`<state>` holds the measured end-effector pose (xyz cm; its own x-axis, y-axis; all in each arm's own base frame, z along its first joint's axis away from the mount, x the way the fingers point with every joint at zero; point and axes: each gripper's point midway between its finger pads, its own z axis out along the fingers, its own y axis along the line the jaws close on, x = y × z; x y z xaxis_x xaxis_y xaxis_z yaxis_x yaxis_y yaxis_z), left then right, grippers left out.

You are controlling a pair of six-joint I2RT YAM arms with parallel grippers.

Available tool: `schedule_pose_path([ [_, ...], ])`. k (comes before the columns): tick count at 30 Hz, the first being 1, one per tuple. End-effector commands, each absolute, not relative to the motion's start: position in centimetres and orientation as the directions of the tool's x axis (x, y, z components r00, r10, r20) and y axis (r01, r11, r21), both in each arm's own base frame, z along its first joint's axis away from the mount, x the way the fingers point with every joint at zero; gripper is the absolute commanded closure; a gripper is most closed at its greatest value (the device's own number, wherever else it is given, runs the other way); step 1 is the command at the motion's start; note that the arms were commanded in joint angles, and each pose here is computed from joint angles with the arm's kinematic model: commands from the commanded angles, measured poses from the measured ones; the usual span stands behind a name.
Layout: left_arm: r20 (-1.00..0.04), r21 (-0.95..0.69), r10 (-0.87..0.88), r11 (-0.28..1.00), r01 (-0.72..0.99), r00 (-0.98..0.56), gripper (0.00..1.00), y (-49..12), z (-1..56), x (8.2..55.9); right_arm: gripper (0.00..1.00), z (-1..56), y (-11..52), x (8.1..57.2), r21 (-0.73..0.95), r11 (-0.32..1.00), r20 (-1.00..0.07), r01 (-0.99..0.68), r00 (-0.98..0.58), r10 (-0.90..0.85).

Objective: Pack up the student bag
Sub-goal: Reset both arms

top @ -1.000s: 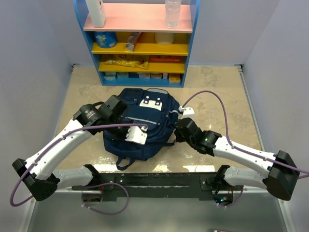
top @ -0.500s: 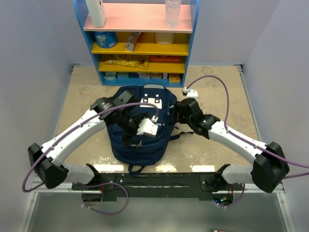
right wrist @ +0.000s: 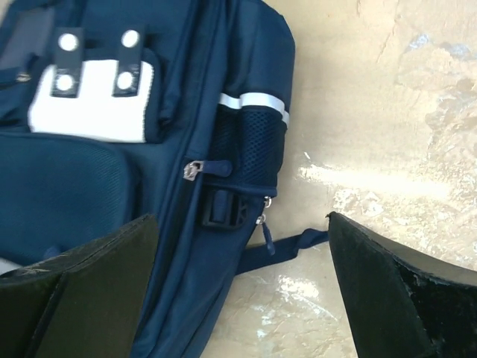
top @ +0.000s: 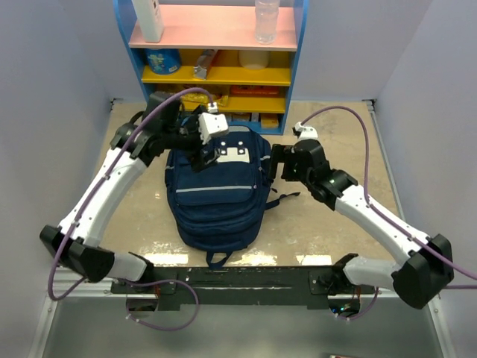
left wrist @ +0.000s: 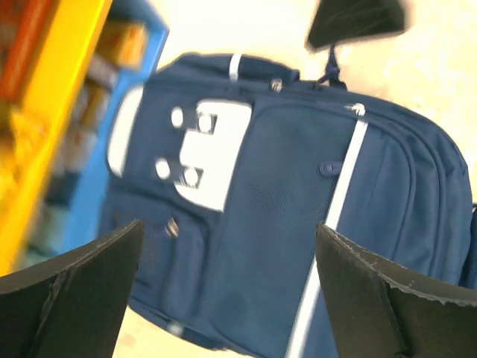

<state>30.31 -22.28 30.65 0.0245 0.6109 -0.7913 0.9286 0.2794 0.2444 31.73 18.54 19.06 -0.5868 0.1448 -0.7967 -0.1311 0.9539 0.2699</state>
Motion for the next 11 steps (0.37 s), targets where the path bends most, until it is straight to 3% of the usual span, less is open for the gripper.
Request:
schedule_pose_path([
  [1, -0.862, 0.204, 0.495, 0.538, 0.818, -0.111, 0.00, -18.7, 30.1, 29.4, 0.01, 21.5, 19.0, 30.4, 0.303, 0.929, -0.819, -0.214, -0.556, 0.139],
  [11, -0.842, 0.051, 0.422, 0.681, 0.731, -0.335, 0.00, -17.0, 24.5, 29.9, 0.01, 22.5, 18.6, 30.1, 0.290, 0.927, -0.843, -0.239, -0.522, 0.129],
])
